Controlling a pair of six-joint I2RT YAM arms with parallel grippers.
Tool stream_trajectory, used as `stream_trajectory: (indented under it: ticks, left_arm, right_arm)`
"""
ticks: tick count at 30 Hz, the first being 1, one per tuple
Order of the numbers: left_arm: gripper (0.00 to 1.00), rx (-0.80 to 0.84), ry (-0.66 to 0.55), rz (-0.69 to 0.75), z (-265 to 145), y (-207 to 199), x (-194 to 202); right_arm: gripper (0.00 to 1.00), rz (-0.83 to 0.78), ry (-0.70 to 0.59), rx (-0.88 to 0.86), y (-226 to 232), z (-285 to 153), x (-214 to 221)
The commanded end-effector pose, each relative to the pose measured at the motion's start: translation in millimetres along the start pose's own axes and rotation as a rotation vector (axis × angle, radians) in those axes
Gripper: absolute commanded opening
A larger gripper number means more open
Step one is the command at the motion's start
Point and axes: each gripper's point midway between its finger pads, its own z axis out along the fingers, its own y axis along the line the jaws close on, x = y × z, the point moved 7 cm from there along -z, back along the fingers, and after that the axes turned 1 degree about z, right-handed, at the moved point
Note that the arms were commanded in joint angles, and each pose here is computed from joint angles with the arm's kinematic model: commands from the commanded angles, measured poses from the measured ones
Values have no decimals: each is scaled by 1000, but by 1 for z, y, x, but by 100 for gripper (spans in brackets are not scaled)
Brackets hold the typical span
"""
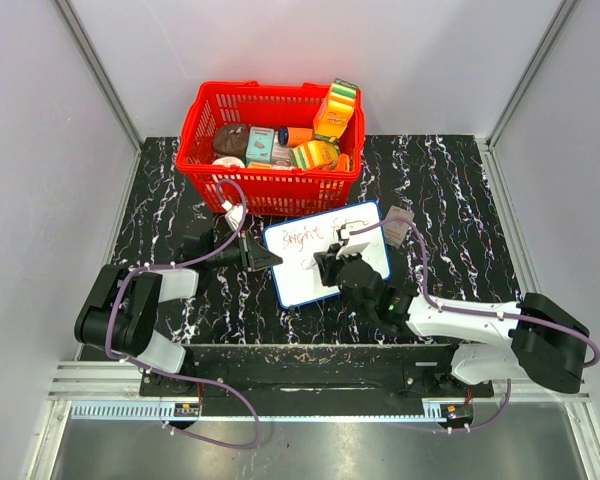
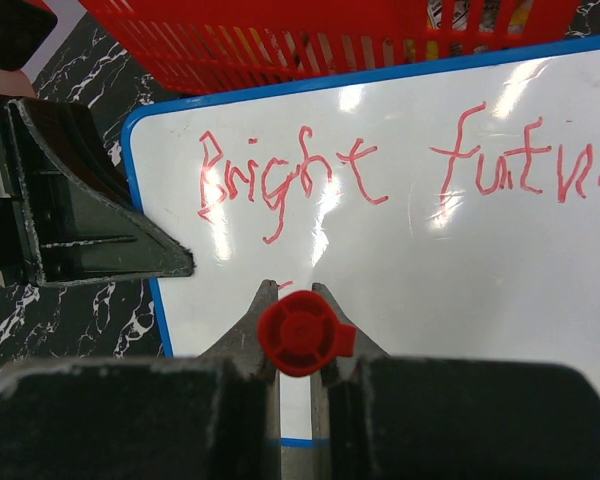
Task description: Write a sentence on the whiteboard
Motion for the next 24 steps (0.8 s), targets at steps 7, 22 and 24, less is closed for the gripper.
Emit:
stream_trajectory:
  ticks: [7, 22, 24]
  left_arm:
    - [0, -80, -26, 87, 4, 10, -4]
    - [0, -83, -24, 85, 4, 10, -3]
    - [0, -83, -25, 87, 4, 10, -3]
  right_arm:
    - [0, 30, -106, 27, -4, -11, -28]
    - [0, 69, -119, 20, -17, 0, -46]
    - [0, 69, -113, 11, -16, 1, -45]
